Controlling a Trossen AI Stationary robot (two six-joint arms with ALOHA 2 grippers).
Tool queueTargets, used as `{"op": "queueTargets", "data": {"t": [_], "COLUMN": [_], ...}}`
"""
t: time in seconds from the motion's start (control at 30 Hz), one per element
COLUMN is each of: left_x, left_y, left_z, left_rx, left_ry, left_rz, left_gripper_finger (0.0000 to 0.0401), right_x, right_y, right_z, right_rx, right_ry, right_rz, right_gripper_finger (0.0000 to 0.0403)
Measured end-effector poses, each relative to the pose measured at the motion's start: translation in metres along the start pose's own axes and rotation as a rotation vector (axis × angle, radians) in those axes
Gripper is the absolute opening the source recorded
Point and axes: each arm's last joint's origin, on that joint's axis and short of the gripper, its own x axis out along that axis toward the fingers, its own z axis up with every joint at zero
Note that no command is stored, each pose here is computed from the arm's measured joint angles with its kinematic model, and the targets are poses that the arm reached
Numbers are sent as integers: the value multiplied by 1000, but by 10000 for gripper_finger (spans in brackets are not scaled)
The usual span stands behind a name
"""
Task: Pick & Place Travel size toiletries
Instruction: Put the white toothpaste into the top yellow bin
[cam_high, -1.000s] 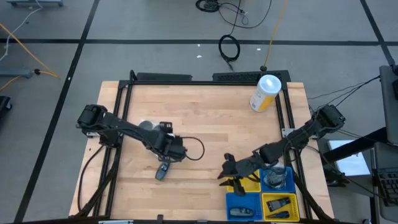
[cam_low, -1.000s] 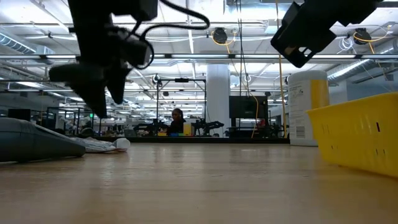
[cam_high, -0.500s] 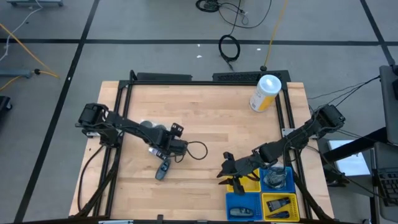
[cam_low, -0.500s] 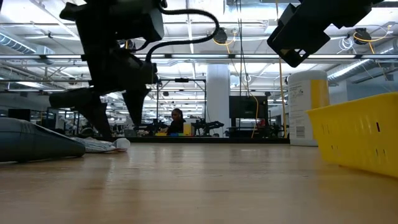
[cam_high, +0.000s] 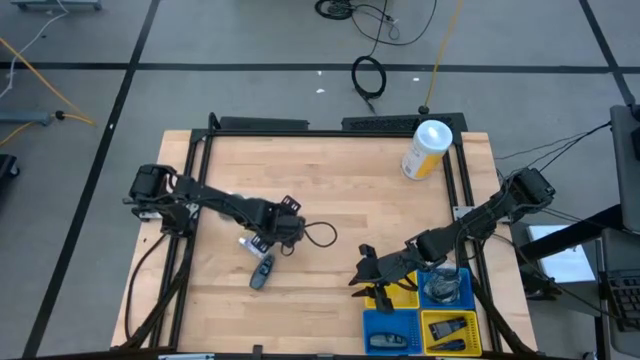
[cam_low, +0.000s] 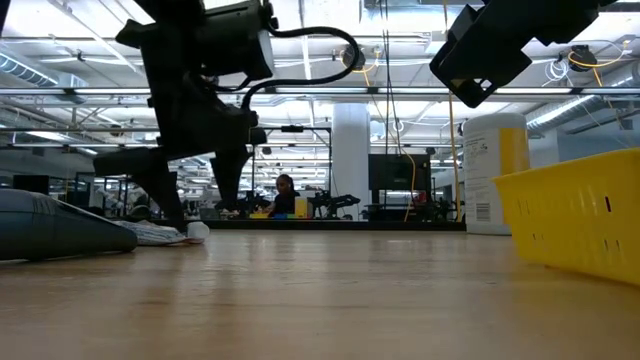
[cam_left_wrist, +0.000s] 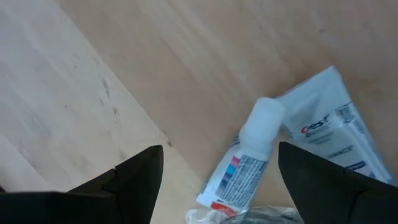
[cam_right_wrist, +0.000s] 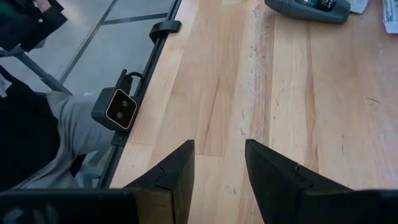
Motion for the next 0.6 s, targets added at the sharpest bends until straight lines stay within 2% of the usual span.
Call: {"op": "queueTargets", "data": {"t": [0.47,0.6], "left_x": [15,15], "left_y": [-4,-4], "left_z": [-5,-5], "left_rx": [-14,-14], "left_ry": [-68,-69], "left_rz": [-11,-11], "left_gripper_finger": [310,291], "right_x": [0,0], "right_y": [0,0], "right_z": [0,0], "right_rx": [0,0], "right_ry": [1,1], "right_rz": [0,0], "right_gripper_finger": [134,134]}}
